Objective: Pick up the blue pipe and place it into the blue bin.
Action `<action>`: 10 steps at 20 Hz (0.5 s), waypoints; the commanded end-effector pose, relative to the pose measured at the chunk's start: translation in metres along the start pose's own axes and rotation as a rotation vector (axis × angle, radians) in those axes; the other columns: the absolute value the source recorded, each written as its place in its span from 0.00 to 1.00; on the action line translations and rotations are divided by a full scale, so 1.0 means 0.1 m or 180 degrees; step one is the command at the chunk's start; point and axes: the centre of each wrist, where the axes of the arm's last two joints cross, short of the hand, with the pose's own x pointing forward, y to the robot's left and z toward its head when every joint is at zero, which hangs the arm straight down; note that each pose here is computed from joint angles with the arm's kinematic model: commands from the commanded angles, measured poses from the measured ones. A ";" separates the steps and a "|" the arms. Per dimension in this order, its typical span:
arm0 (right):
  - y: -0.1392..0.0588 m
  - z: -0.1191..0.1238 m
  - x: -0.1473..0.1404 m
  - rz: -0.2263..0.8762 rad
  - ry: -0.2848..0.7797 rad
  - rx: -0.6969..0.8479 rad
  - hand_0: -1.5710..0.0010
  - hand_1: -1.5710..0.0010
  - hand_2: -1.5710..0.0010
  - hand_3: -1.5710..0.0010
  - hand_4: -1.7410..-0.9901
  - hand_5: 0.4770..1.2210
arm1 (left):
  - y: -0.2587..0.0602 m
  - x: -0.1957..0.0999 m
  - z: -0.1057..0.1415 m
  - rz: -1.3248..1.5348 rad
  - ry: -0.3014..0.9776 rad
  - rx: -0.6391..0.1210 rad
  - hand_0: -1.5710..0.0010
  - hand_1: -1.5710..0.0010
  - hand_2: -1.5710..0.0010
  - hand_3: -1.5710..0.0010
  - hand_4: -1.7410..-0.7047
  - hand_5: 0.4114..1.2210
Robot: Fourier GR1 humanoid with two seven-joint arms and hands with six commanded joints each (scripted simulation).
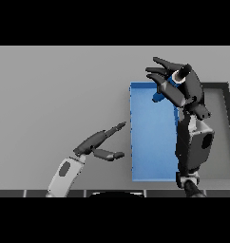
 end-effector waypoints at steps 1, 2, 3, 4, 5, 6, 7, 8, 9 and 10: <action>-0.05 0.04 -0.08 0.0034 0.0102 -0.0102 0.00 0.00 0.00 0.00 0.32 1.00 | 0.01 0.00 0.03 -0.0007 -0.0026 -0.0006 1.00 1.00 1.00 1.00 0.76 0.08; -0.11 0.08 -0.15 0.0054 0.0199 -0.0176 0.00 0.00 0.00 0.00 0.32 1.00 | 0.01 0.02 0.00 -0.0011 -0.0016 -0.0006 1.00 1.00 1.00 1.00 0.76 0.08; -0.20 0.15 -0.22 0.0111 0.0308 -0.0256 0.00 0.00 0.00 0.00 0.32 1.00 | 0.01 0.00 0.00 -0.0022 0.0003 0.0002 1.00 1.00 1.00 1.00 0.77 0.07; -0.23 0.19 -0.30 0.0123 0.0424 -0.0311 0.00 0.00 0.00 0.00 0.32 1.00 | 0.02 0.01 -0.03 -0.0042 -0.0007 0.0026 1.00 1.00 1.00 1.00 0.77 0.07; -0.30 0.25 -0.39 0.0146 0.0560 -0.0429 0.00 0.00 0.00 0.00 0.32 1.00 | 0.05 0.00 -0.02 -0.0062 -0.0029 0.0040 1.00 1.00 1.00 1.00 0.77 0.07; -0.35 0.32 -0.47 0.0145 0.0677 -0.0488 0.00 0.00 0.00 0.00 0.32 1.00 | 0.04 -0.01 -0.03 -0.0069 -0.0028 0.0025 1.00 1.00 1.00 1.00 0.77 0.06; -0.34 0.40 -0.58 0.0152 0.0823 -0.0546 0.00 0.00 0.00 0.00 0.32 1.00 | 0.04 -0.04 -0.04 -0.0049 -0.0037 0.0036 1.00 1.00 1.00 1.00 0.77 0.06; -0.36 0.49 -0.68 0.0147 0.0960 -0.0600 0.00 0.00 0.00 0.00 0.32 1.00 | 0.05 -0.03 -0.03 -0.0057 -0.0066 0.0064 1.00 1.00 1.00 1.00 0.77 0.06; -0.39 0.54 -0.76 0.0178 0.1093 -0.0682 0.00 0.00 0.00 0.00 0.32 1.00 | 0.07 -0.03 -0.03 -0.0077 -0.0059 0.0079 1.00 1.00 1.00 1.00 0.78 0.06; -0.39 0.60 -0.83 0.0194 0.1205 -0.0727 0.00 0.00 0.00 0.00 0.32 1.00 | 0.05 -0.04 -0.03 -0.0089 -0.0078 0.0083 1.00 1.00 1.00 1.00 0.78 0.06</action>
